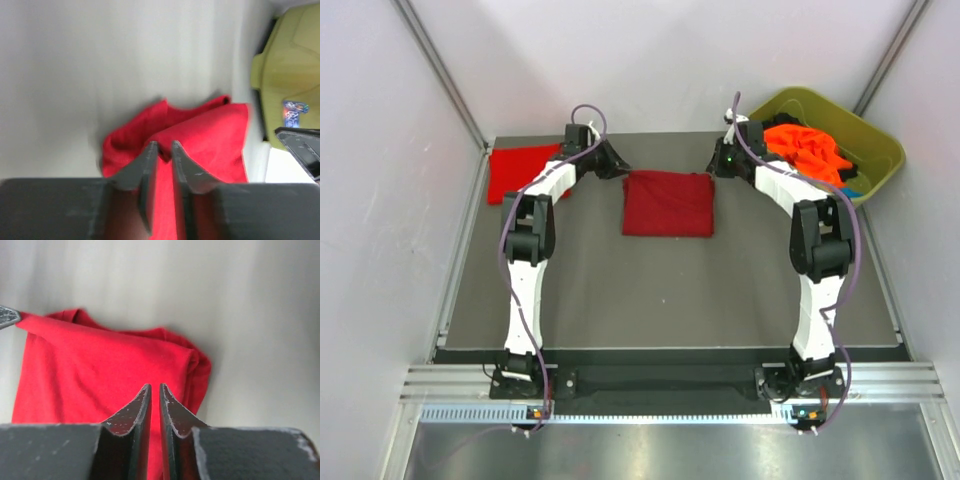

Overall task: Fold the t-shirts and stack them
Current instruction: Fold the tshirt

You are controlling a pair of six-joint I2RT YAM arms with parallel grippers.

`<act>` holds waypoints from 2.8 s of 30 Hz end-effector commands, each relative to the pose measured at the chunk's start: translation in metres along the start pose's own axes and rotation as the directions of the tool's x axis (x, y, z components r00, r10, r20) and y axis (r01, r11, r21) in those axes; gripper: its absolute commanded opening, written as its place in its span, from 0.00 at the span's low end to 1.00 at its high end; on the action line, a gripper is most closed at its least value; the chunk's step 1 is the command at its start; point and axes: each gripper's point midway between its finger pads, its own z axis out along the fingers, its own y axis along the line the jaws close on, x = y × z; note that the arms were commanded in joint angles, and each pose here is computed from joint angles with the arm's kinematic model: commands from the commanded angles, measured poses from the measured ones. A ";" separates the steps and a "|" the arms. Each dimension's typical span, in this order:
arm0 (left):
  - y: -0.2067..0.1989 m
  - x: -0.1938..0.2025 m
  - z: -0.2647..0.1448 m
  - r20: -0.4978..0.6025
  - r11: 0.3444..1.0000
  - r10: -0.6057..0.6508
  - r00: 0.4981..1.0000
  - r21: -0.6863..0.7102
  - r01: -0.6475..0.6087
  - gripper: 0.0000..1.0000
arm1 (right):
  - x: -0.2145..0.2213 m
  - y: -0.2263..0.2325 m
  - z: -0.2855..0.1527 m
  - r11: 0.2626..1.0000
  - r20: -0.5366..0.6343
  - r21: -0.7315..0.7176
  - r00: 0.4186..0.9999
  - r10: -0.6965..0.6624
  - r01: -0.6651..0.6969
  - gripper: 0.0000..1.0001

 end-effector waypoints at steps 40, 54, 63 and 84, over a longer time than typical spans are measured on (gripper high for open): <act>-0.062 -0.039 -0.046 0.098 0.972 0.143 0.985 0.175 -0.159 0.40 | 0.081 0.040 -0.077 0.981 -0.169 -0.187 0.985 0.028 -0.060 0.45; 0.009 0.100 -0.088 -0.123 0.989 0.149 0.981 0.000 -0.150 0.48 | 0.128 0.021 -0.069 0.986 -0.288 -0.166 0.958 -0.018 -0.032 0.37; 0.034 0.145 -0.066 -0.235 0.992 0.112 0.966 -0.027 -0.122 0.50 | 0.142 0.010 -0.058 0.990 -0.310 -0.140 0.951 -0.019 -0.026 0.39; 0.071 0.210 -0.137 -0.334 0.951 -0.027 0.942 -0.298 -0.078 0.00 | 0.197 0.022 -0.103 0.988 -0.339 -0.133 0.940 0.026 -0.075 0.00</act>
